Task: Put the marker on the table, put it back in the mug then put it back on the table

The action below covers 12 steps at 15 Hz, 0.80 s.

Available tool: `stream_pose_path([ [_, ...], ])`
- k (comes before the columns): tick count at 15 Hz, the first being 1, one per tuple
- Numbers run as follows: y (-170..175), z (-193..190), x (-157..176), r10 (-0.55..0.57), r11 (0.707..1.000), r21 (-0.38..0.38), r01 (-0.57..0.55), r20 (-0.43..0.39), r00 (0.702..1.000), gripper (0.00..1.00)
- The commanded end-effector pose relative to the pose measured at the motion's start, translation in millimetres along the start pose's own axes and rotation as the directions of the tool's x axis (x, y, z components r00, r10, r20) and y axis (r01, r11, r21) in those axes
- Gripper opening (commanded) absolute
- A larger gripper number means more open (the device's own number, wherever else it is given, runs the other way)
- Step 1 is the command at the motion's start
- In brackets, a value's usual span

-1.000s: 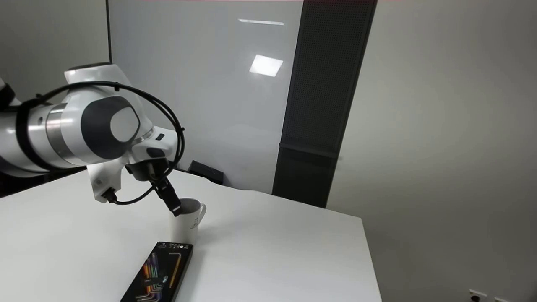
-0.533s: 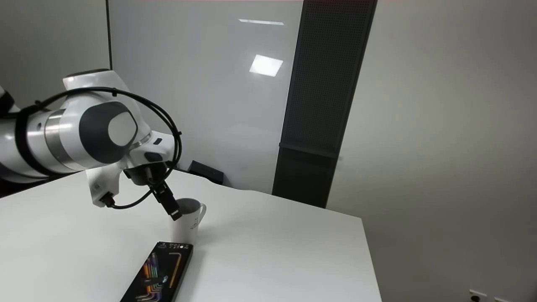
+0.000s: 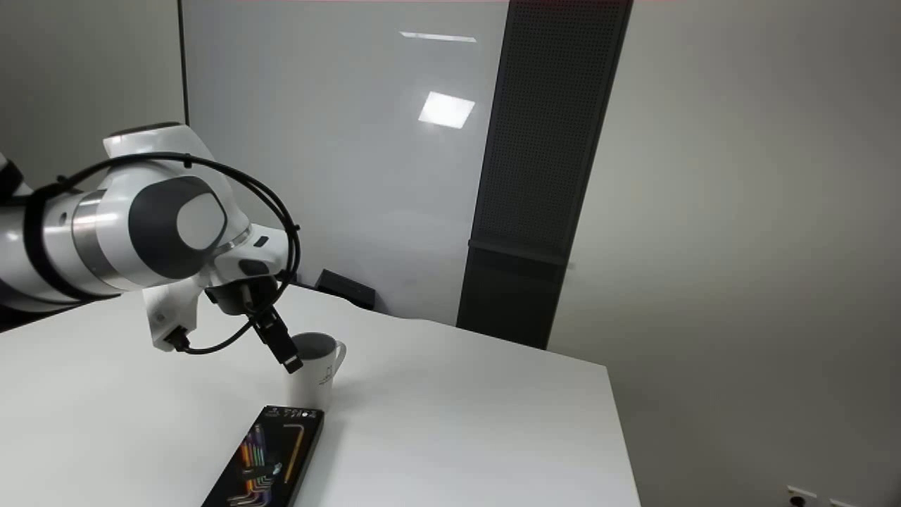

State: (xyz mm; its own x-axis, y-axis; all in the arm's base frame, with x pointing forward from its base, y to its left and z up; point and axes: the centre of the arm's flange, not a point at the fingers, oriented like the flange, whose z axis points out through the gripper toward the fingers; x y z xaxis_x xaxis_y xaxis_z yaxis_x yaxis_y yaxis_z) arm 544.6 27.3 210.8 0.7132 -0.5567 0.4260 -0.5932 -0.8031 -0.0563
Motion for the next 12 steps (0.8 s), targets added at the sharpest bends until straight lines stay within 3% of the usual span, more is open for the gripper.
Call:
stream_pose_path([
  [1,-10.3,1.7,4.9,0.035,0.999,-0.002,-0.035,-0.028,0.999,1.00],
  [9,-25.0,5.9,8.8,0.063,0.998,-0.003,-0.063,-0.050,0.997,1.00],
  [10,-25.7,6.2,8.8,0.061,0.998,0.002,-0.061,-0.051,0.997,0.75],
  [12,-26.8,6.4,9.1,0.061,0.998,0.000,-0.061,-0.058,0.996,0.68],
])
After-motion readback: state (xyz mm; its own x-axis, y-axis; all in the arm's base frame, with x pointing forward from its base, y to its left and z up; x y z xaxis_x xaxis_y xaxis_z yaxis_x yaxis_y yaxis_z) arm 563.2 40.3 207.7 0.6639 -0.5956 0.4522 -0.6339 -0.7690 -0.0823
